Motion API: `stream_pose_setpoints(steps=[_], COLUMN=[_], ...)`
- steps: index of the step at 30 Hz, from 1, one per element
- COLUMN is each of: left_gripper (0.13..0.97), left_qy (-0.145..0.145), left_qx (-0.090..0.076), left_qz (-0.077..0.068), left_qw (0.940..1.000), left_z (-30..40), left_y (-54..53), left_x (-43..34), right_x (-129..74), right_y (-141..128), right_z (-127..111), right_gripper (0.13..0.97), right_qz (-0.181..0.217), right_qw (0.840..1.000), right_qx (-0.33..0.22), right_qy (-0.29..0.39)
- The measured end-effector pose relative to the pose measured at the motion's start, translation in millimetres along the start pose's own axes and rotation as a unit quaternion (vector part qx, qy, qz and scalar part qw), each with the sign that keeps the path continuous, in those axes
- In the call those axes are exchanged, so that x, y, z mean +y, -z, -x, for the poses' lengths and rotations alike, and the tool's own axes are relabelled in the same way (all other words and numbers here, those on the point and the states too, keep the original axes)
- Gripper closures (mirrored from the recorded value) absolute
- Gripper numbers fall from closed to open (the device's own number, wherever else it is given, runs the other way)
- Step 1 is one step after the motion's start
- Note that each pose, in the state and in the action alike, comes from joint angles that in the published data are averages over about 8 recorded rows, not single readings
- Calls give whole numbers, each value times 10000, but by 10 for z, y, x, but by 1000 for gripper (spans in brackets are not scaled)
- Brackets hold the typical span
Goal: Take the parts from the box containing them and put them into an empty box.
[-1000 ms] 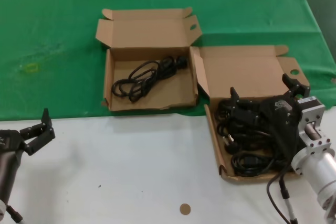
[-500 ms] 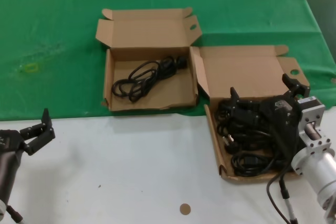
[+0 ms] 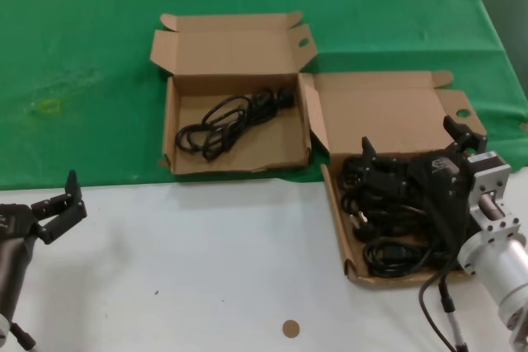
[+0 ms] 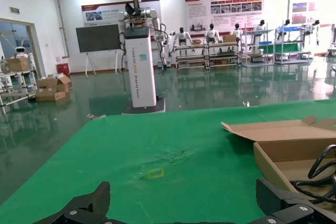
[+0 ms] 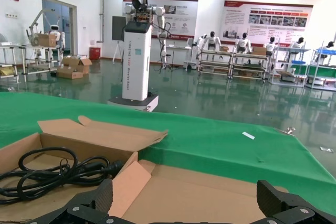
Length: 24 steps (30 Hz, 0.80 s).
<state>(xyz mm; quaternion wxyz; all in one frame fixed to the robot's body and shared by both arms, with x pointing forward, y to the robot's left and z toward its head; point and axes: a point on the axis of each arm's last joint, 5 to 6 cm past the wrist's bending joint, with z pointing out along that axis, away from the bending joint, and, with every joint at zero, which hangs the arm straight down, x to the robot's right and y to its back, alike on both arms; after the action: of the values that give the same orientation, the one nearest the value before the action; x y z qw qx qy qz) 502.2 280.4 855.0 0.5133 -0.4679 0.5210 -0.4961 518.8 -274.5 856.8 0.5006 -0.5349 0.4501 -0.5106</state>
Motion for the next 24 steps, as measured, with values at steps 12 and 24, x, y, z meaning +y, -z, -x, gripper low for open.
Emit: stream_pose_setpoints(steps=[12,24], left_gripper=[132,132], left_qy=[0,0], left_qx=[0,0], left_qz=[0,0], left_qw=[10000,10000], left_z=[0,0], left_y=[0,0], left_x=[0,0], right_x=[0,0], right_y=[0,0], right_z=[0,0], right_gripper=[130,130], right_qz=[0,0], right_qw=[10000,10000], right_qx=[0,0], right_qy=[0,0])
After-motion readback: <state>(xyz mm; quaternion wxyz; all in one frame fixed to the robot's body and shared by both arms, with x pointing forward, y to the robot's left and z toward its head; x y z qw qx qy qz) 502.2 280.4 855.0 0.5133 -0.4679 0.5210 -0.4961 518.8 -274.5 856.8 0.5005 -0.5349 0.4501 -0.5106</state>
